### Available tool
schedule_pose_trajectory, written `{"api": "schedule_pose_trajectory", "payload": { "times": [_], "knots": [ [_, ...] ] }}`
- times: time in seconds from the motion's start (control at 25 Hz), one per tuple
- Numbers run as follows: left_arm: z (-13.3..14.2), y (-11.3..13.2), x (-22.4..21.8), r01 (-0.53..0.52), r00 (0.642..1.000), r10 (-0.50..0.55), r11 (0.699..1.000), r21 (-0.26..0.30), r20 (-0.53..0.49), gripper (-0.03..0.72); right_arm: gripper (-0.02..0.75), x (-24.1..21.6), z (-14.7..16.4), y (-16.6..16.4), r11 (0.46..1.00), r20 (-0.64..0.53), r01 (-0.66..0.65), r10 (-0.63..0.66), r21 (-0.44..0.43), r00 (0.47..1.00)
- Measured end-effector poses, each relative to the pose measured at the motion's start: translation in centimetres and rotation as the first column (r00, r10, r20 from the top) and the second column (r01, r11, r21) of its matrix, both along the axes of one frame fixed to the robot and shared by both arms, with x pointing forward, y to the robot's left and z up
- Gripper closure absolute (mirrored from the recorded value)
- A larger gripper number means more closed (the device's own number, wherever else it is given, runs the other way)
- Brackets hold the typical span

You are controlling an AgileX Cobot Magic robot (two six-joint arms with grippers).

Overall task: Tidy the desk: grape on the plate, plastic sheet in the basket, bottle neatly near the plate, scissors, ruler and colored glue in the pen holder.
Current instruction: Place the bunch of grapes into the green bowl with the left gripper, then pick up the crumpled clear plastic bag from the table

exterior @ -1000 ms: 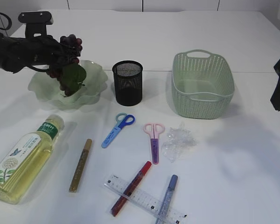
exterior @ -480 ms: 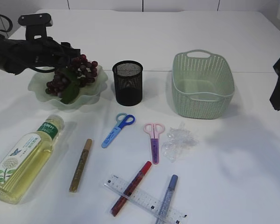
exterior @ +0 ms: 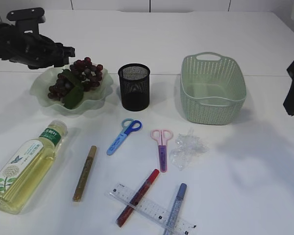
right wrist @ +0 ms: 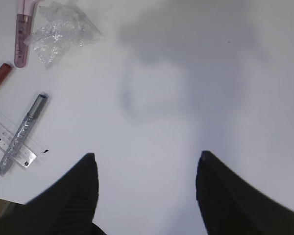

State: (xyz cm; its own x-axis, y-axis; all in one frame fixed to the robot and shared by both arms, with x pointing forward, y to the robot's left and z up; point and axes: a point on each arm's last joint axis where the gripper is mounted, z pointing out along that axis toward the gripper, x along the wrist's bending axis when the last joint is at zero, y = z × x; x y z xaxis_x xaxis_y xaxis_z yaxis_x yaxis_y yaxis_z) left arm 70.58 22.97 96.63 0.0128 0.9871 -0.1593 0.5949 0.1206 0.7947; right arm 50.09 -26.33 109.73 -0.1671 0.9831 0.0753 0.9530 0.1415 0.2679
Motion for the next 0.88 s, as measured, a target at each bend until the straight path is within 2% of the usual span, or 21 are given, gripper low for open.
{"api": "schedule_pose_trajectory", "payload": {
  "times": [0.16, 0.36, 0.52, 0.76, 0.88],
  "knots": [
    [1.1, -0.1, -1.0, -0.031, 0.997, 0.030, 0.999, -0.013, -0.075, 0.337, 0.245, 0.0, 0.0, 0.0, 1.000, 0.005, 0.002, -0.002, 0.002, 1.000],
    [1.3, -1.5, -2.4, -0.040, 0.979, 0.034, 0.999, -0.023, -0.200, 0.421, 0.245, 0.1, 0.0, 0.0, 1.000, 0.010, 0.003, -0.003, 0.002, 1.000],
    [1.7, -2.8, -3.8, 0.009, 0.954, -0.015, 1.000, -0.019, -0.299, 0.441, 0.245, 0.1, 0.0, 0.0, 1.000, 0.012, 0.003, -0.003, 0.003, 1.000],
    [3.5, -3.5, -5.9, 0.106, 0.892, -0.112, 0.994, -0.037, -0.437, 0.438, 0.245, 0.1, 0.0, 0.0, 0.999, 0.008, 0.042, -0.042, 0.013, 0.999],
    [4.9, -3.5, -6.7, 0.143, 0.853, -0.139, 0.989, -0.031, -0.503, 0.402, 0.245, 0.0, 0.0, 0.0, 0.995, -0.010, 0.099, -0.099, 0.027, 0.995]
  ]
}}
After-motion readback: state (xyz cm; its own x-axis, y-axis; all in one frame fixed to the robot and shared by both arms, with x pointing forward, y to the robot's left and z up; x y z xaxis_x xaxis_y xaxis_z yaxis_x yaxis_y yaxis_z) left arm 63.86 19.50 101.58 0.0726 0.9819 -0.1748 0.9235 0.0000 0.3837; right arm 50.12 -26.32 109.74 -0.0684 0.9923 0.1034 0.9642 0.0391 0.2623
